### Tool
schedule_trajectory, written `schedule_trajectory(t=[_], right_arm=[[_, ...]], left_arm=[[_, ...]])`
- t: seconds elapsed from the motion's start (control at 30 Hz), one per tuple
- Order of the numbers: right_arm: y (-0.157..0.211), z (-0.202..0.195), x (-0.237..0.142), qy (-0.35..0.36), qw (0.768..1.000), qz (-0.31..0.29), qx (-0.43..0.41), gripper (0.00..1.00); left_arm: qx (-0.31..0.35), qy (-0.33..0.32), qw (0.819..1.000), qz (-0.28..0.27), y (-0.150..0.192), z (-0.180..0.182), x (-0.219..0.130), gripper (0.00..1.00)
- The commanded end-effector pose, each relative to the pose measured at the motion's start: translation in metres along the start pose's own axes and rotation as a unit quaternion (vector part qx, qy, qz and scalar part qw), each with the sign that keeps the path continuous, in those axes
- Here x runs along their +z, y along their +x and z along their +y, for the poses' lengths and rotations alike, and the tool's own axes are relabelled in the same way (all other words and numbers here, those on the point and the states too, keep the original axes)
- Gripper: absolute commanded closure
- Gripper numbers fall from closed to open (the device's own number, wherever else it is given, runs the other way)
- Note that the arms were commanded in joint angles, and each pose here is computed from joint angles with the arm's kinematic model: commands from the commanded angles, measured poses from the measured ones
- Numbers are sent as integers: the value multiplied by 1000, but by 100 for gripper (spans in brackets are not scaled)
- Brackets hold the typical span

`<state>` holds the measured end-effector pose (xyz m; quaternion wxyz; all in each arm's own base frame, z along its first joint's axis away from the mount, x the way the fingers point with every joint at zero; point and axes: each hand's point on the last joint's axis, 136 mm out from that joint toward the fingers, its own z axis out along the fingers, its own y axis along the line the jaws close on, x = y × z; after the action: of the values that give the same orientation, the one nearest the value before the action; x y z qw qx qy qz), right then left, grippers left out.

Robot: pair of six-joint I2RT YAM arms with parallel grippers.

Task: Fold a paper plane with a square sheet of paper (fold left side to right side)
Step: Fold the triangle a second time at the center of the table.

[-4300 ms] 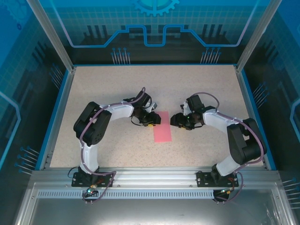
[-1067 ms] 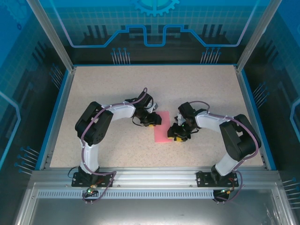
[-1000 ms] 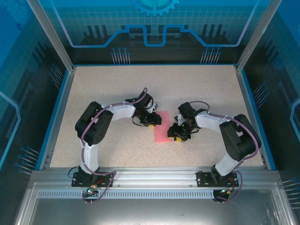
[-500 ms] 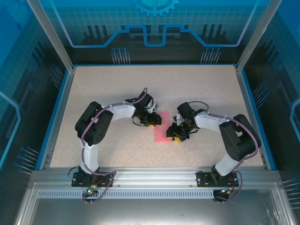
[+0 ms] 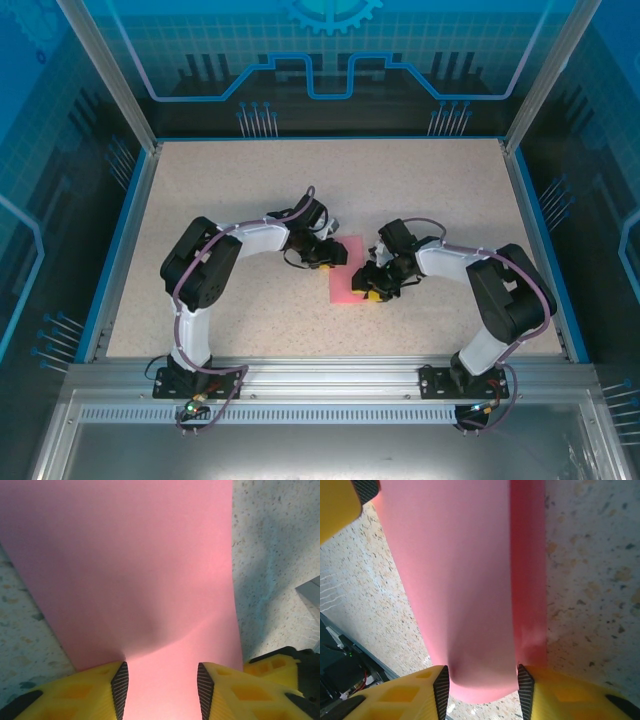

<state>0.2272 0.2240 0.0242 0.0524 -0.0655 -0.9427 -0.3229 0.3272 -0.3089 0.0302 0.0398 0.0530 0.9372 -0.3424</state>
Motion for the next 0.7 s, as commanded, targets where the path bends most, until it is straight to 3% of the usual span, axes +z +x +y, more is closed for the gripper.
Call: schedule_trajectory(t=[0.0,0.33,0.67], right_arm=[[-5,2,-2,-21,1000,-5,8,55],[-23,11,-8,-46,999,-16,-18,54],[-51,24,-16,-65,997,-17,-42,54]], left_arm=[[19,41,999,-22,-9,-30,-22,54],[75,53,990,-103,-21,-49,-84,48],[163,39,973,-162,17,-50,-118,46]])
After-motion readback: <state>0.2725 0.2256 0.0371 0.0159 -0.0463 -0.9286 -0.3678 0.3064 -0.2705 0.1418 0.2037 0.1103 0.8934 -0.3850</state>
